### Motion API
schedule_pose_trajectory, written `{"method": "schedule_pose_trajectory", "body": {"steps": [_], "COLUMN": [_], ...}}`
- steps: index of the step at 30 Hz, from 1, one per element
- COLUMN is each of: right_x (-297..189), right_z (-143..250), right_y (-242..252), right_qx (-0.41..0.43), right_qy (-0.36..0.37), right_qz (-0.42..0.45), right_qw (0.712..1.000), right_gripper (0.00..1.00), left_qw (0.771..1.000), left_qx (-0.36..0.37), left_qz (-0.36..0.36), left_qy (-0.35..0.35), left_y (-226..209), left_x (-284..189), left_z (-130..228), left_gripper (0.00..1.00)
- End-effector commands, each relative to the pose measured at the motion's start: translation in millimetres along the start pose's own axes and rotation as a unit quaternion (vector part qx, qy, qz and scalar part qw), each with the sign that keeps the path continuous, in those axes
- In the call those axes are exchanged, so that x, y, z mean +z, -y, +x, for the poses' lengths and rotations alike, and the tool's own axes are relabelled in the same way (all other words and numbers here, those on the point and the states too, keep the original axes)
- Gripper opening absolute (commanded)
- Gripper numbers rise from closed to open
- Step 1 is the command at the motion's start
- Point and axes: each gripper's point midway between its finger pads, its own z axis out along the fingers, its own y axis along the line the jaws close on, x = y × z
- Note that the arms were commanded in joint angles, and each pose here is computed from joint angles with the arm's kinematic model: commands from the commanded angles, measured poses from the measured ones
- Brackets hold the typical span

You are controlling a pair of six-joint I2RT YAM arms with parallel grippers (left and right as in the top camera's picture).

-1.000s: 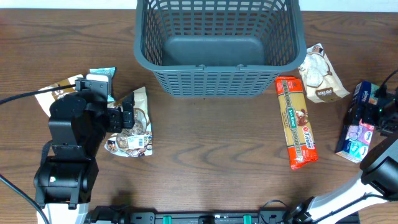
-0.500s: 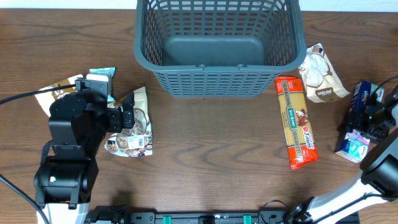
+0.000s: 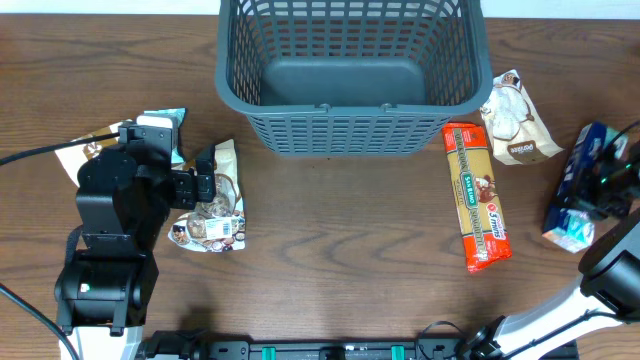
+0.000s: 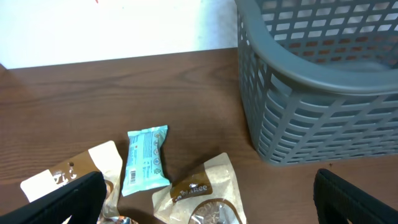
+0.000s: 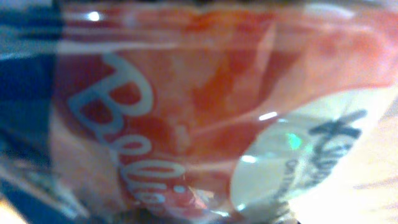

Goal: Pack container
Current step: 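Grasp the tissue box with the right gripper and lift it, then carry the tissue box over the basket and release it inside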

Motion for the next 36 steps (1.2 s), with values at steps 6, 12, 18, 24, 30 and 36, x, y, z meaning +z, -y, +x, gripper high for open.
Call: {"method": "schedule_pose_trajectory", "body": {"steps": [6, 12, 18, 24, 30, 36], "right_x": [-179.7, -290.5, -341.5, -369.5, -426.2, -444.8], "right_z": [-69.5, -52.6, -15.8, 0.2, -14.4, -32.3], "right_y": [-44.7, -134.2, -227.6, -291.9, -342.4, -387.4], "right_qx": [-0.050, -0.157, -0.262, -0.328, -0.334, -0.294], "right_qy": [0.221, 0.347, 0.420, 0.472, 0.583, 0.623], "right_qz": [-0.001, -0.022, -0.071, -0.111, -0.154, -0.231], "right_qw": [0.974, 0.924, 0.866, 0.811, 0.724, 0.687], "right_gripper": [0.01, 0.01, 0.01, 0.01, 0.01, 0.01], "left_qw": [1.000, 1.000, 1.000, 1.000, 1.000, 1.000], "left_qx": [0.004, 0.004, 0.004, 0.004, 0.004, 0.004], "left_qz": [-0.004, -0.004, -0.004, -0.004, -0.004, -0.004], "left_qy": [0.016, 0.016, 0.016, 0.015, 0.015, 0.015], "left_y": [-1.1, -1.1, -1.1, -1.0, -1.0, -1.0], "left_x": [-2.8, -2.8, -2.8, -2.8, -2.7, -2.7], "left_z": [-10.4, -10.3, -10.2, -10.0, -9.9, -9.8], "left_gripper": [0.99, 0.99, 0.99, 0.99, 0.99, 0.99]}}
